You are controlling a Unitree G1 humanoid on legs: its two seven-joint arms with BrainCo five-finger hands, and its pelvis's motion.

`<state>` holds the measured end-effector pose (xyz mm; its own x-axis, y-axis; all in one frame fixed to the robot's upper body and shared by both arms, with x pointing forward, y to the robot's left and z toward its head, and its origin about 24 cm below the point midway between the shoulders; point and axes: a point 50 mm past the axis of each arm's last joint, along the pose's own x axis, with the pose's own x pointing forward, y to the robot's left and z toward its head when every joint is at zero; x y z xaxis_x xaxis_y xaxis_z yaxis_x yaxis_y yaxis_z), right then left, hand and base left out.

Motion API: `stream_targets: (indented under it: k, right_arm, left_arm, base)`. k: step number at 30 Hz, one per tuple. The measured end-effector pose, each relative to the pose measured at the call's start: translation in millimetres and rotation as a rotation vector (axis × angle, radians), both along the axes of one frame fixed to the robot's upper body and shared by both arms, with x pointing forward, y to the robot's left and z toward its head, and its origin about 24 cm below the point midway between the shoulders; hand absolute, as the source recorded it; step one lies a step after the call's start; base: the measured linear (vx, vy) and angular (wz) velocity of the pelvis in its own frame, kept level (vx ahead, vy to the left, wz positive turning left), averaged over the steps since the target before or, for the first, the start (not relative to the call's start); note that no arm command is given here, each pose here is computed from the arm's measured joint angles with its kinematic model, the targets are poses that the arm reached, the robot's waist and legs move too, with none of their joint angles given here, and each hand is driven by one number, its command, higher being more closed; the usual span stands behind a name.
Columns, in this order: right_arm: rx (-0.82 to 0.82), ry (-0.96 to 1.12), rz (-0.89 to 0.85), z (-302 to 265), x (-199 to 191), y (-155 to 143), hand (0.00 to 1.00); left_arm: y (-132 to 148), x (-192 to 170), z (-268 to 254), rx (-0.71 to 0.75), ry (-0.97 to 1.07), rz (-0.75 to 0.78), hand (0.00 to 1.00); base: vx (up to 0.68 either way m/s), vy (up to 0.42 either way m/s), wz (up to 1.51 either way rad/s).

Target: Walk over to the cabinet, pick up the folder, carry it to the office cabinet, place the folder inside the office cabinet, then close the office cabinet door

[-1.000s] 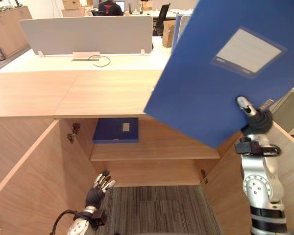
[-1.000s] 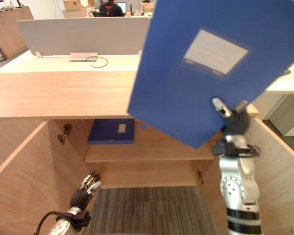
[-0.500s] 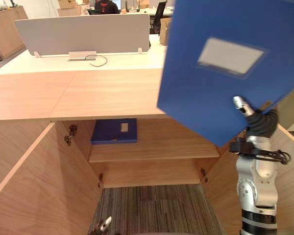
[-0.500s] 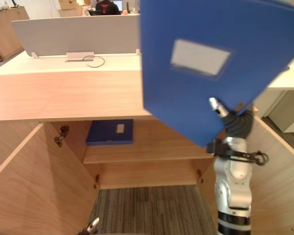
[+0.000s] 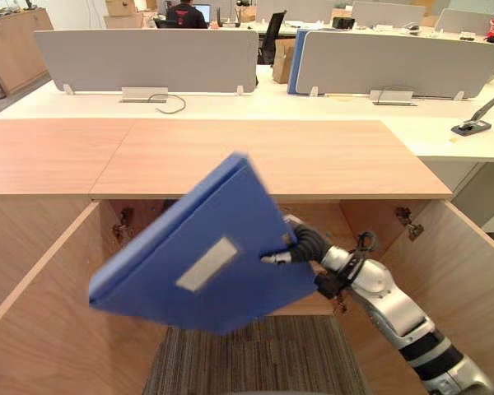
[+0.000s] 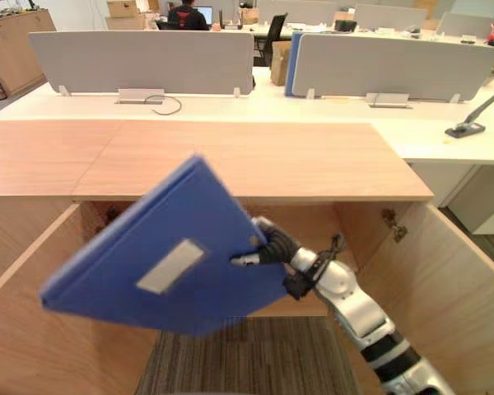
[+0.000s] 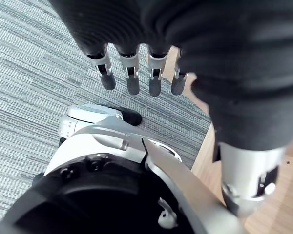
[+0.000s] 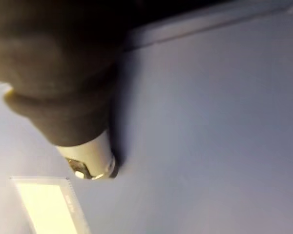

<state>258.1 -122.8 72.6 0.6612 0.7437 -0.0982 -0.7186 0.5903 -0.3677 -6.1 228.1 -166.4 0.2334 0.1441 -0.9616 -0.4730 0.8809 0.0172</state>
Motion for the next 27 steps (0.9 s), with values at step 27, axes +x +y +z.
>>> stream_targets:
  k: [27]
  right_arm:
    - [0.736, 0.437, -0.859, -29, 94, -58, 1.0]
  left_arm:
    - [-18, 70, 3, 0.088, -0.147, 0.105, 0.0]
  base:
    - [-0.05, 0.02, 0.04]
